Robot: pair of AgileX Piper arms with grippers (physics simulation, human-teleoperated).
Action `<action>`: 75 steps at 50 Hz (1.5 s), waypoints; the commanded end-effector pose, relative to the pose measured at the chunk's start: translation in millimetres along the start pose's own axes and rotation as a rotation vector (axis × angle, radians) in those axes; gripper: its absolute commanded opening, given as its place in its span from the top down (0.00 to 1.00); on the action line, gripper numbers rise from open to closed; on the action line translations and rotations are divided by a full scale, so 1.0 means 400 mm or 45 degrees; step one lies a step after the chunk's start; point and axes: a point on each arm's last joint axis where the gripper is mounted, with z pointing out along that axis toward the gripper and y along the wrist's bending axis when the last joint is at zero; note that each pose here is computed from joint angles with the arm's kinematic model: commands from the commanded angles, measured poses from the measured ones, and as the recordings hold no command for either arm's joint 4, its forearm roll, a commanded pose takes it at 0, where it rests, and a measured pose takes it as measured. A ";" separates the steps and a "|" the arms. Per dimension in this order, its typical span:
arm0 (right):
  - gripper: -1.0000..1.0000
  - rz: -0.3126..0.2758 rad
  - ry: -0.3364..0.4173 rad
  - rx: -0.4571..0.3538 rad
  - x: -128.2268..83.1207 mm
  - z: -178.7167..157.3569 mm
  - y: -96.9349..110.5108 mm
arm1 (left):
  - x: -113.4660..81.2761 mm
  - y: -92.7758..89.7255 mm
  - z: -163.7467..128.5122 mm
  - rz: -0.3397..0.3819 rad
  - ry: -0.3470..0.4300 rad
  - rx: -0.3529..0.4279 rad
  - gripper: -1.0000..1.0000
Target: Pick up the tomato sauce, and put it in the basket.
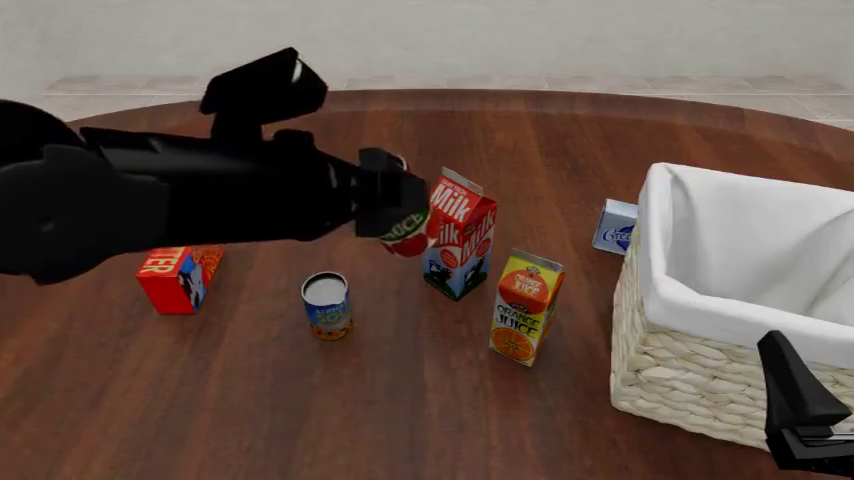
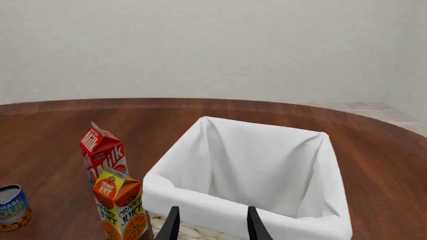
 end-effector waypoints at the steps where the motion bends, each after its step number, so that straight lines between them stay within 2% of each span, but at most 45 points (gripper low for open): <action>1: 0.00 0.000 0.000 0.000 0.000 0.000 0.000 | -0.023 -0.061 -0.010 0.066 0.006 0.073 1.00; 16: 0.00 0.000 0.000 0.000 0.000 0.000 0.000 | -0.069 -0.119 -0.007 0.123 0.008 0.120 1.00; 25: 0.00 0.000 0.000 0.000 0.000 0.000 0.000 | -0.077 -0.144 0.007 0.146 0.016 0.144 1.00; 40: 0.00 0.000 0.000 0.000 0.000 0.000 0.000 | -0.106 -0.187 0.032 0.147 -0.007 0.188 1.00; 58: 0.00 0.000 0.000 0.000 0.000 0.000 0.000 | -0.126 -0.207 0.073 0.162 0.003 0.186 1.00; 75: 0.00 0.000 0.000 0.000 0.000 0.000 0.000 | -0.133 -0.281 0.132 0.194 0.017 0.249 1.00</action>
